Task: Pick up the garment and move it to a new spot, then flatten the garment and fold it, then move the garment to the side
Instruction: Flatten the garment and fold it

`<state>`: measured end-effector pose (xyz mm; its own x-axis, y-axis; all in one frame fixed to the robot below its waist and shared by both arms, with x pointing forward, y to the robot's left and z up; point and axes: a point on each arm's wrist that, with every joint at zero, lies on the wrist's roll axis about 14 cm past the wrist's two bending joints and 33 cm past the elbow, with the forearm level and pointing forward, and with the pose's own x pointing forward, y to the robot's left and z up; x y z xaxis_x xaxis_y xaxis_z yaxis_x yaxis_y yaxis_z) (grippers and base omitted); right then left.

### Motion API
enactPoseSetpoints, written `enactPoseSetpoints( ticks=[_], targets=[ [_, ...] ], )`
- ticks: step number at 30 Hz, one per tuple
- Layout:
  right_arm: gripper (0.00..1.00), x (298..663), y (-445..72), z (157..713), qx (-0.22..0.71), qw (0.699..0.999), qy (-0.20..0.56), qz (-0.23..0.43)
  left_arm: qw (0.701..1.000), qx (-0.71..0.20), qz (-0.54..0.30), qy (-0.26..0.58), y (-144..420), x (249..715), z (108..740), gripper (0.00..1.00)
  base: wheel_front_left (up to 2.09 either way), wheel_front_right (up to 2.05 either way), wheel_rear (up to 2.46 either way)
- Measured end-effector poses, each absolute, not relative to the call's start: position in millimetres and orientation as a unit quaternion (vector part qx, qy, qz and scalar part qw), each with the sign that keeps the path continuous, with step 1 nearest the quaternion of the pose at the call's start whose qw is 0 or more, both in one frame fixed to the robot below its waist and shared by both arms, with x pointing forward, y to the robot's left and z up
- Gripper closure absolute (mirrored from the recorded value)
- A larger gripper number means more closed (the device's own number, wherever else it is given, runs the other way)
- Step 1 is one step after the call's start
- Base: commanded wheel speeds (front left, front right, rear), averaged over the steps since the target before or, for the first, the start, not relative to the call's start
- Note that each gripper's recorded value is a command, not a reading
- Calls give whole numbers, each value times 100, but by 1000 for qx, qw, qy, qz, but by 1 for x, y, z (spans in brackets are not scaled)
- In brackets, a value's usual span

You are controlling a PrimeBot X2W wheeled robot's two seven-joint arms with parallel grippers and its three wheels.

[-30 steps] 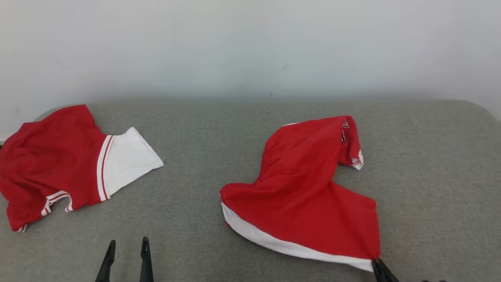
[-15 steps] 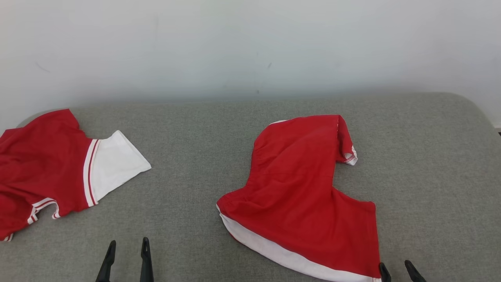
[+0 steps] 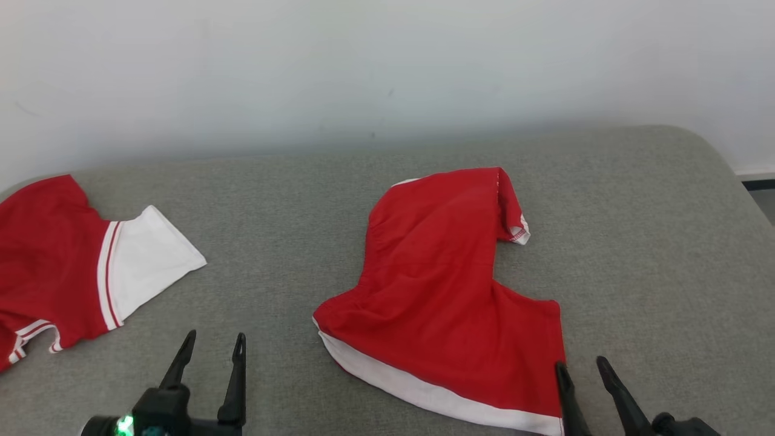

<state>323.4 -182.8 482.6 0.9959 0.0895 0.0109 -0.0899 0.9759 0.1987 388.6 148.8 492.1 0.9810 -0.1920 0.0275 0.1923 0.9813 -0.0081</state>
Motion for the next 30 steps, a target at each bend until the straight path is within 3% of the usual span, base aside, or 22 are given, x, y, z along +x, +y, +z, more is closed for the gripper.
enactPoseSetpoints(
  ticks=[14,26,27,28,29,30],
  targets=[
    [0,339,-192,481,102,995,0,23,964,56,-240,97,87,431,429,0,0,0,0],
    [0,335,-210,470,96,995,17,-9,937,75,-308,144,51,441,401,0,0,0,0],
    [0,334,-212,471,95,995,16,-11,937,74,-309,145,50,441,401,19,0,0,0],
    [0,334,-213,472,94,995,14,-12,937,75,-309,143,50,442,403,69,0,0,0],
    [0,334,-214,473,94,995,12,-12,938,74,-309,140,50,442,405,100,0,0,0],
    [0,333,-214,474,93,996,10,-12,939,70,-306,137,51,443,409,100,0,0,0]
  ],
)
